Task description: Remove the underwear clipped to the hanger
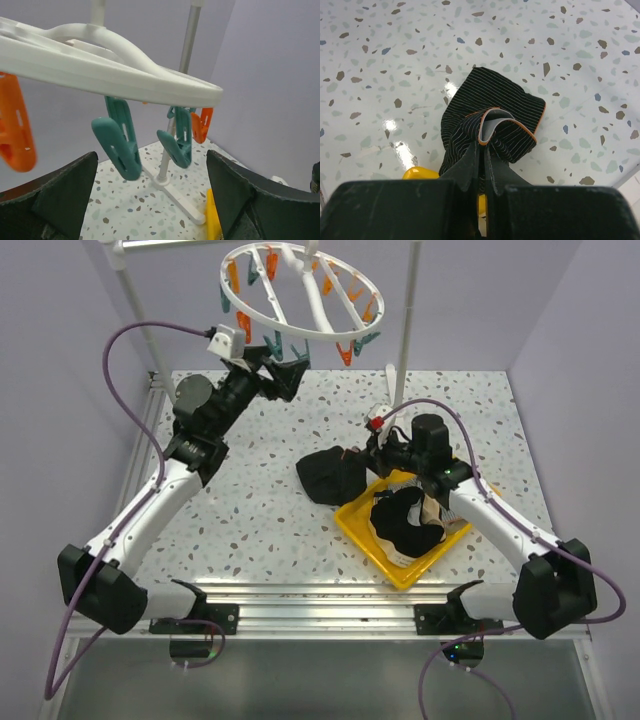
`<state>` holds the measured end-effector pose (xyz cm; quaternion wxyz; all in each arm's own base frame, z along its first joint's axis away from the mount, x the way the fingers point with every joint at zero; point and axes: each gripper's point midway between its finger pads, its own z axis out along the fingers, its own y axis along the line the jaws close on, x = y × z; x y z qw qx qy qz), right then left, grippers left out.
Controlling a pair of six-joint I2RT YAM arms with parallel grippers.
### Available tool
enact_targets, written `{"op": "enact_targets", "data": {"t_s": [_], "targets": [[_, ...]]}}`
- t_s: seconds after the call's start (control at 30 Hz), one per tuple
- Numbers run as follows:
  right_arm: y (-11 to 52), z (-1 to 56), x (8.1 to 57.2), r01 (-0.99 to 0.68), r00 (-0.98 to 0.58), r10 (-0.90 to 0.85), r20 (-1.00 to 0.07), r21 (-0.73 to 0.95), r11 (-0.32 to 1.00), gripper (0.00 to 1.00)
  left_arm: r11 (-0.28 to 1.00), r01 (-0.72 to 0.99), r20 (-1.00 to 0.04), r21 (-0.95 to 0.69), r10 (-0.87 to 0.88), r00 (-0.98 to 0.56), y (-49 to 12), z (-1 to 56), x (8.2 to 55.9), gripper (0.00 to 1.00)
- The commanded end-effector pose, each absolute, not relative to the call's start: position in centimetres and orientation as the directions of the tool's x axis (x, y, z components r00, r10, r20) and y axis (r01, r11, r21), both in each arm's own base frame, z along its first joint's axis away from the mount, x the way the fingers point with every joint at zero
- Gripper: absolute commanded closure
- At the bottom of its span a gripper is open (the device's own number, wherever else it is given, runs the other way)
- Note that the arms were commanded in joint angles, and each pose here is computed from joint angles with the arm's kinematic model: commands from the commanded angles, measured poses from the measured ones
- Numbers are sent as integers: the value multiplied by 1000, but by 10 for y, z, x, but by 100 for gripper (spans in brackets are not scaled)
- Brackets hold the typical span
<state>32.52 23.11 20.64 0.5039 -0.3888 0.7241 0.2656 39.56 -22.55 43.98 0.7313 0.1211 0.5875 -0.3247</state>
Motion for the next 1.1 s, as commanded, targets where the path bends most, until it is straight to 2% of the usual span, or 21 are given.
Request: {"op": "enact_targets", "data": {"t_s": [0.0,0.33,0.4,0.43,0.47,0.5,0.53,0.63,0.83,1.07], "targets": [[239,217,330,-850,-149,-288,-946,-27,526,100,770,617,-958,-165,-274,86,-217,429,376,7],[240,208,335,-857,-172,-322,-931,-20,515,100,809,575,-990,-123,-138,-18,-200,371,355,4],[240,207,336,-859,-172,-336,-926,-26,511,91,817,567,-994,-107,-110,-30,-195,359,348,4],[239,205,337,-859,-176,-349,-920,-29,511,82,820,562,-994,-106,-98,-45,-193,352,345,3],[237,199,338,-859,-189,-372,-909,-31,511,58,823,558,-995,-101,-87,-52,-191,347,343,3],[233,197,337,-863,-192,-411,-891,-46,502,47,824,557,-995,-100,-80,-61,-188,338,337,2],[229,195,339,-856,-201,-431,-880,-56,514,30,824,557,-995,-102,-71,-77,-186,331,333,2],[217,192,341,-853,-204,-486,-850,-89,514,12,814,571,-992,-108,-54,-111,-185,309,322,1],[209,201,333,-867,-185,-499,-847,-99,489,5,798,583,-978,-153,-37,-206,-189,268,315,1],[188,210,331,-852,-264,-454,-851,-15,524,3,759,582,-920,-291,-54,-389,-221,210,325,1]]}}
